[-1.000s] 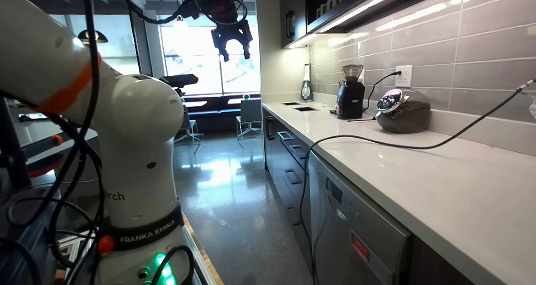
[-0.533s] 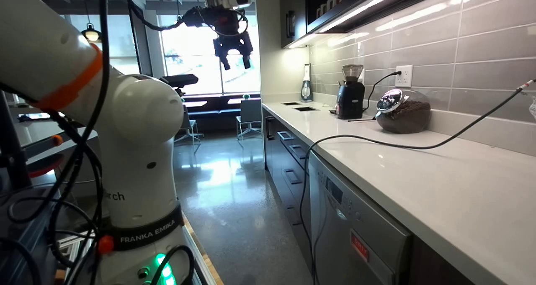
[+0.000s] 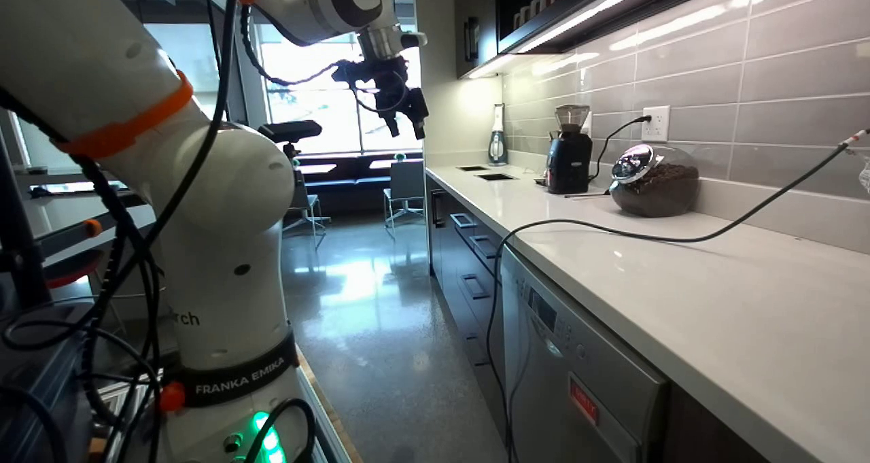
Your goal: Press a button on the dishwasher.
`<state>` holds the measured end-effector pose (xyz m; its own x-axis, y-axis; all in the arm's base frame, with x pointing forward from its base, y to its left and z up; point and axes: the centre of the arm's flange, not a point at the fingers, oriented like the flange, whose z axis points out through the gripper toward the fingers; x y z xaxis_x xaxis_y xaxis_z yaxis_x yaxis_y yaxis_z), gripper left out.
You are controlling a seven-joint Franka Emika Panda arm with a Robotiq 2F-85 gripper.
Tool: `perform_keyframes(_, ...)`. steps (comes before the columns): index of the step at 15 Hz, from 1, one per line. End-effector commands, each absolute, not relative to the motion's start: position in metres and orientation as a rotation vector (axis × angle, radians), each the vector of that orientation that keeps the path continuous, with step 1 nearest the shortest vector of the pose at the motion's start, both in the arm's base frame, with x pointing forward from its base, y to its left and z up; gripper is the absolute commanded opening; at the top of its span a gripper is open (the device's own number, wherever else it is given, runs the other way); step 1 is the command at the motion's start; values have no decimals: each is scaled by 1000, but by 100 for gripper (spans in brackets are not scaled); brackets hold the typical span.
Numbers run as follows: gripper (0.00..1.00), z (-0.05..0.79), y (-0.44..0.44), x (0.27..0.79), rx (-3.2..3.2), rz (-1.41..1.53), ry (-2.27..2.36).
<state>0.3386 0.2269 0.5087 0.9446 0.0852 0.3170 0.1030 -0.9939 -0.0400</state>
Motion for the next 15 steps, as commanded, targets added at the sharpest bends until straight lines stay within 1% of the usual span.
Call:
perform_keyframes(1, 100, 507, 226, 341, -3044, -485, -132)
perform_keyframes(10, 100, 507, 227, 342, -3043, -486, -116)
perform_keyframes(11, 100, 495, 223, 346, -3106, -439, -18)
perform_keyframes(15, 100, 462, 206, 355, -3280, -421, 215)
